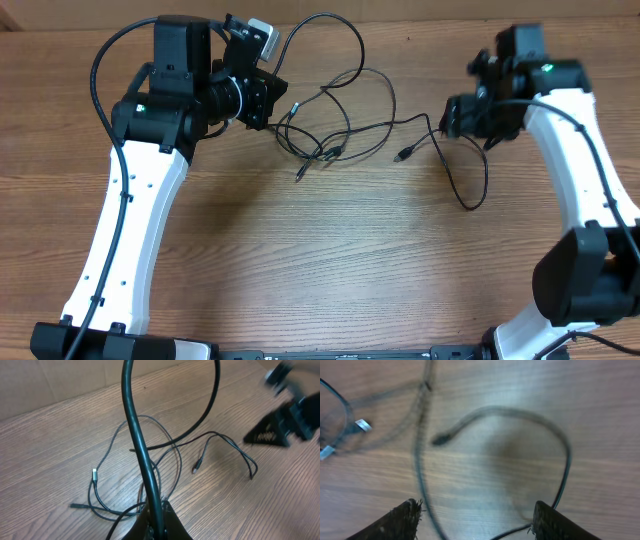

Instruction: Untangle cables

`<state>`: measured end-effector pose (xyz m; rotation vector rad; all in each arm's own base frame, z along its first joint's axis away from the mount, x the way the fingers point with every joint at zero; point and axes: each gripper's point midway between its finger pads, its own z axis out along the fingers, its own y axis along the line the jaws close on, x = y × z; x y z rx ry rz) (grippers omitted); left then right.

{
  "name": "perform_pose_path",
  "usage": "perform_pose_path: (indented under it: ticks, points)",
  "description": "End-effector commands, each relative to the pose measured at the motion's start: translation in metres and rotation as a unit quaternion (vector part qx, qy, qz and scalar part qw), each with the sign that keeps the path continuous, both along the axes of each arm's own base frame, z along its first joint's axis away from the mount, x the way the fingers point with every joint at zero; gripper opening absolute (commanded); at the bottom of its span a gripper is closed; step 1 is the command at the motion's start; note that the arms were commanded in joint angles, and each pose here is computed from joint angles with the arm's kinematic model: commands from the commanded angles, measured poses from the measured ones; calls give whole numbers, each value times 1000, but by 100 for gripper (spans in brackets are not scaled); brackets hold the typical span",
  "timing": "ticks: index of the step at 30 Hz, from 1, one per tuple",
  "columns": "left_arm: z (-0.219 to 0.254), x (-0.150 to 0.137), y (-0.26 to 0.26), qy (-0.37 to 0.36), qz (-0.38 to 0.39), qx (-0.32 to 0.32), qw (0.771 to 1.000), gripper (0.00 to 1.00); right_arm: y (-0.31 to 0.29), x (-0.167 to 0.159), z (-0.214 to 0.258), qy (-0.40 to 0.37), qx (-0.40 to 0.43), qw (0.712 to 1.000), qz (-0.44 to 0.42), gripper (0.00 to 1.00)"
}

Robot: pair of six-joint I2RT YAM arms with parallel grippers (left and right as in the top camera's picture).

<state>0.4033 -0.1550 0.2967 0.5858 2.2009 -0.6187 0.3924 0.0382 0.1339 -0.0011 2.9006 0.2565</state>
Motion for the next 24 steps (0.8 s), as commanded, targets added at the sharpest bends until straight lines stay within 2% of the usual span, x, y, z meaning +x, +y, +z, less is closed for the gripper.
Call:
perform_pose_path:
  ticks: [1,3,6,7,8,9,11,16,22,24]
  points:
    - [3,3,3,-3,10,3,1000,4,18,-13,-24,10,37,998,51,71]
    - [0,4,7,-1,21,13,1000,4,31,-16,-29,9,65,995,74,68]
    - [-2,3,8,5,23,17,1000,4,32,-17,-32,9,65,995,75,47]
    - [-3,2,8,6,23,17,1000,4,32,-16,-31,8,65,995,75,47]
    - [-3,2,8,7,23,17,1000,4,33,-16,-31,8,67,995,76,52]
    - [-3,2,8,7,23,17,1000,4,33,-16,-31,7,68,995,76,71]
    - [-3,2,9,6,23,17,1000,4,34,-12,-28,0,70,995,76,100]
    - [-3,2,9,5,22,18,1000,4,45,3,-4,-40,95,989,103,100]
    - [-3,2,9,4,21,19,1000,4,74,-9,2,-37,140,976,161,100]
    - [-3,2,9,5,21,19,1000,4,79,-12,-2,-31,125,977,170,100]
